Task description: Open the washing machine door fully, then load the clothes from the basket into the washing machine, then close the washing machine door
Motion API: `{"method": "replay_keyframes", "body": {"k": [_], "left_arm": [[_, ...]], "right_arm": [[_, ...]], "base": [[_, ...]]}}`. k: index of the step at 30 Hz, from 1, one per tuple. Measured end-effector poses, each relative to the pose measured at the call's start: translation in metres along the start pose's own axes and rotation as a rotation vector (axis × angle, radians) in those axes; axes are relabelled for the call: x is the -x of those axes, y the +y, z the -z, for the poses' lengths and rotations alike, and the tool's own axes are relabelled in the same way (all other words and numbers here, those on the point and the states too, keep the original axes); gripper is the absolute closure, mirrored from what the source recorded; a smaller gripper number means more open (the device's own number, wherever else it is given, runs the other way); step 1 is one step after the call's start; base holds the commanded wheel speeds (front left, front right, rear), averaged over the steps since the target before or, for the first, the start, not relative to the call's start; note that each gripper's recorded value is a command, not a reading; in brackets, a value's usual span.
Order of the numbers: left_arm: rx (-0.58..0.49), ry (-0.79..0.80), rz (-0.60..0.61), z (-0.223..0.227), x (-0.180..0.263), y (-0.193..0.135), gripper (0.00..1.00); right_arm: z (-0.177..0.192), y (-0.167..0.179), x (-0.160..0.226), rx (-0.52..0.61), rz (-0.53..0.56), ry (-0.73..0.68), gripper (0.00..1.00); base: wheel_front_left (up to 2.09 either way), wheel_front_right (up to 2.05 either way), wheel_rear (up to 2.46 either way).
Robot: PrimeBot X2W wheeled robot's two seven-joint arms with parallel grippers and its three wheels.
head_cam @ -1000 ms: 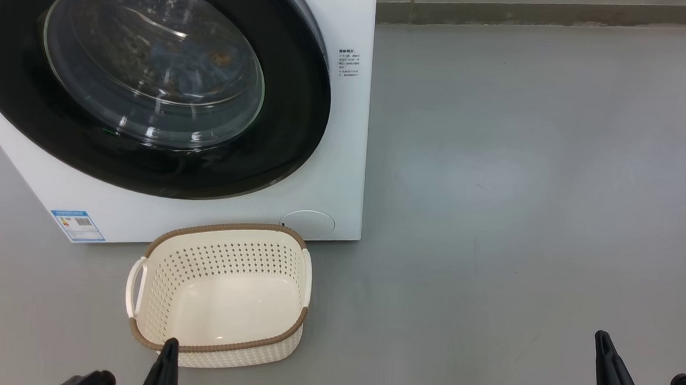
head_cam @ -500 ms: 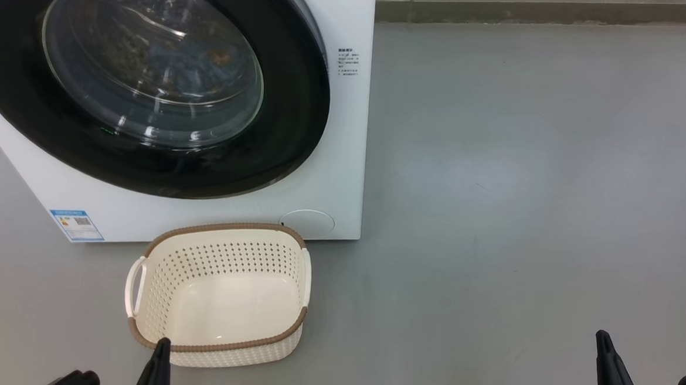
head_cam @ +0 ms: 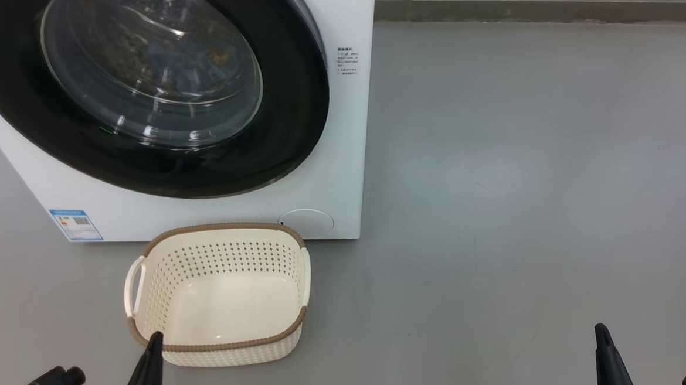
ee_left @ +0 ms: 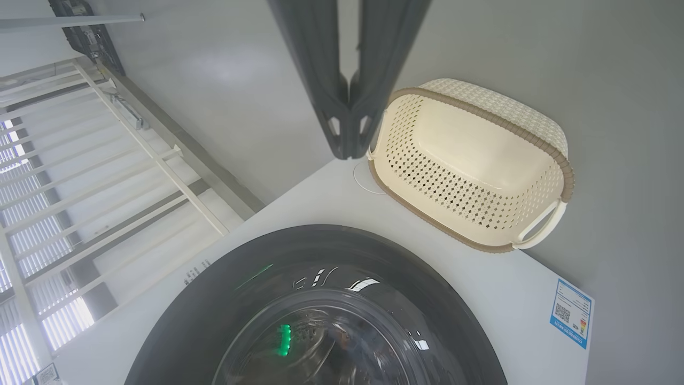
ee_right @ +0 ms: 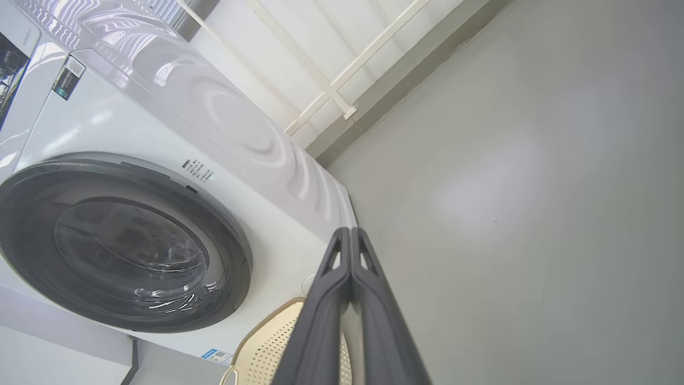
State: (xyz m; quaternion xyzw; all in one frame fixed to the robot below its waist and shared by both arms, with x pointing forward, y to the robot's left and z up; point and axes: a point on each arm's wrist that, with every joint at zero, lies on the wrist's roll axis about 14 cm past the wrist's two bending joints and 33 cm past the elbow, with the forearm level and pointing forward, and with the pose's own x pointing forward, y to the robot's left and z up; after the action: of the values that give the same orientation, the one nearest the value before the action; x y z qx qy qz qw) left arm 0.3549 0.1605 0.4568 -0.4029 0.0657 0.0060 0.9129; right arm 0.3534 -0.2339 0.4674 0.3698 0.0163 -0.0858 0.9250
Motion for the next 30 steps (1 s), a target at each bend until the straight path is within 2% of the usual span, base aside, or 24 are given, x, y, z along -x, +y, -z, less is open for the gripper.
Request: {"method": "replay_keyframes", "body": {"k": [30], "left_arm": [[0.292, -0.009, -0.02, -0.012, -0.006, 0.004, 1.0]], "right_arm": [[0.005, 0.008, -0.006, -0.307, -0.005, 0.036, 1.0]], "base": [[0.0, 0.0, 0.0]]}}
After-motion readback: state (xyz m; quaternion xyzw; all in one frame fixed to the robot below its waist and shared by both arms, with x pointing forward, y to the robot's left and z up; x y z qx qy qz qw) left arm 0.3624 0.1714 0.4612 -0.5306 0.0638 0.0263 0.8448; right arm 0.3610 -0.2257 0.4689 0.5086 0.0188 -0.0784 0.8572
